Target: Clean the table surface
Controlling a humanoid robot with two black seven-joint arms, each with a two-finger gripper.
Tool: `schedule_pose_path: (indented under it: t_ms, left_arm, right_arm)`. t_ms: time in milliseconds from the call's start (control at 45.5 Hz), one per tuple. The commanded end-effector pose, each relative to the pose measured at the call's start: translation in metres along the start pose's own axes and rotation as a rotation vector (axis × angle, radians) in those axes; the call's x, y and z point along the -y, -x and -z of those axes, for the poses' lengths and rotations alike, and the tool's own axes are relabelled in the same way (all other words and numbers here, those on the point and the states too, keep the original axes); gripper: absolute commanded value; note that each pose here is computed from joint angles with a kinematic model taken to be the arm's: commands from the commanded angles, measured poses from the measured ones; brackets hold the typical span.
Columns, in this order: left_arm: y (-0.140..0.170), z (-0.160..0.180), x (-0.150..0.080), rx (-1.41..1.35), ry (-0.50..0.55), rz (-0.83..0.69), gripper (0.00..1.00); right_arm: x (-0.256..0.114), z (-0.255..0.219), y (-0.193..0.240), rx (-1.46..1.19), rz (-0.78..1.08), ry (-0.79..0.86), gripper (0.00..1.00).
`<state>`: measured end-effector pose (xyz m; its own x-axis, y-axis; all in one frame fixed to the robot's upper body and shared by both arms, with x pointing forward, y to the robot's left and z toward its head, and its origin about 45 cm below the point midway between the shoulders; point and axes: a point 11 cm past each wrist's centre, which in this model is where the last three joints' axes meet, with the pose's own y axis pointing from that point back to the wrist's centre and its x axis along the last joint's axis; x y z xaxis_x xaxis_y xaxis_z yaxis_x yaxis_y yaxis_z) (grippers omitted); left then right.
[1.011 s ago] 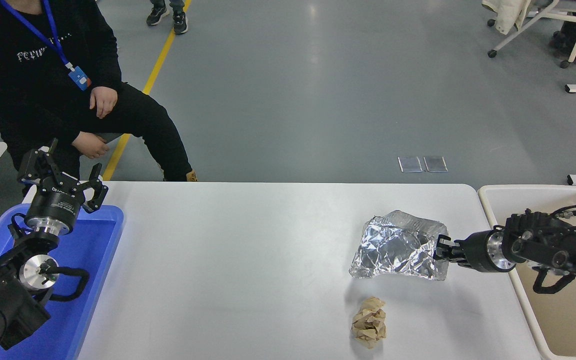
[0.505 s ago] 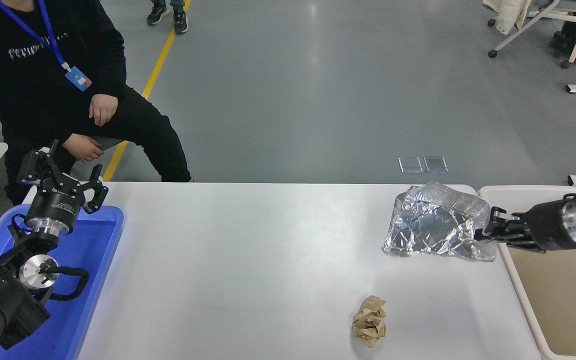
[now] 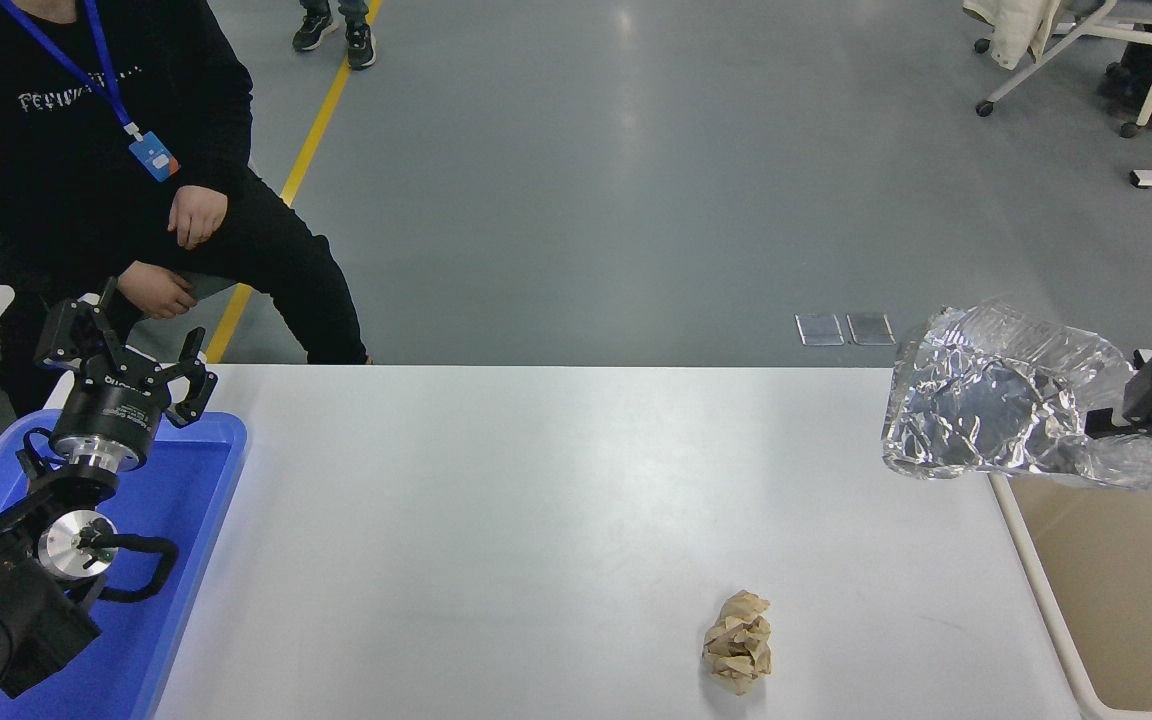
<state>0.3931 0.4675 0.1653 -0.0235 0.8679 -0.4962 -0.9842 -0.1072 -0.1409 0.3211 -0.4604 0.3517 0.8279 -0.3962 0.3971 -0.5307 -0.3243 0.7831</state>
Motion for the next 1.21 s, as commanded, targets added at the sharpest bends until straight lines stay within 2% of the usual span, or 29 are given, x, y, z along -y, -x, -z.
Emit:
schedule_pose_path:
  t_ms: [0,176,286,396,593,879,1033,1187]
  left_arm:
    - [0.0,0.0,0.0,0.0,0.0,0.0,1.0]
    - [0.0,0.0,0.0,0.0,0.0,0.0,1.0]
    - [0.0,0.0,0.0,0.001,0.0,-0.002,1.0]
    - [0.0,0.0,0.0,0.0,0.0,0.0,1.0]
    - [0.0,0.0,0.0,0.001,0.0,-0.002,1.0]
    - [0.0,0.0,0.0,0.001,0.0,-0.002,1.0]
    - [0.0,0.0,0.0,0.0,0.0,-0.001,1.0]
    - [0.0,0.0,0.0,0.001,0.0,-0.002,1.0]
  right_arm:
    - [-0.011,-0.007,-0.002,0.006,-0.006,0.015,0.0]
    - [-0.019,-0.022,-0.014,0.019,-0.051,0.063,0.0]
    - [-0.039,-0.05,-0.04,0.068,-0.155,0.139,0.0]
    - [-0.04,-0.071,-0.064,0.112,-0.224,0.207,0.0]
    - [-0.013,-0.123,-0.067,0.273,-0.334,0.257,0.0]
    - [0.056,-0.182,-0.04,0.461,-0.539,0.284,0.0]
    - [0.089,-0.213,-0.009,0.601,-0.682,0.315,0.0]
    - [0.118,-0.228,0.03,0.657,-0.745,0.364,0.0]
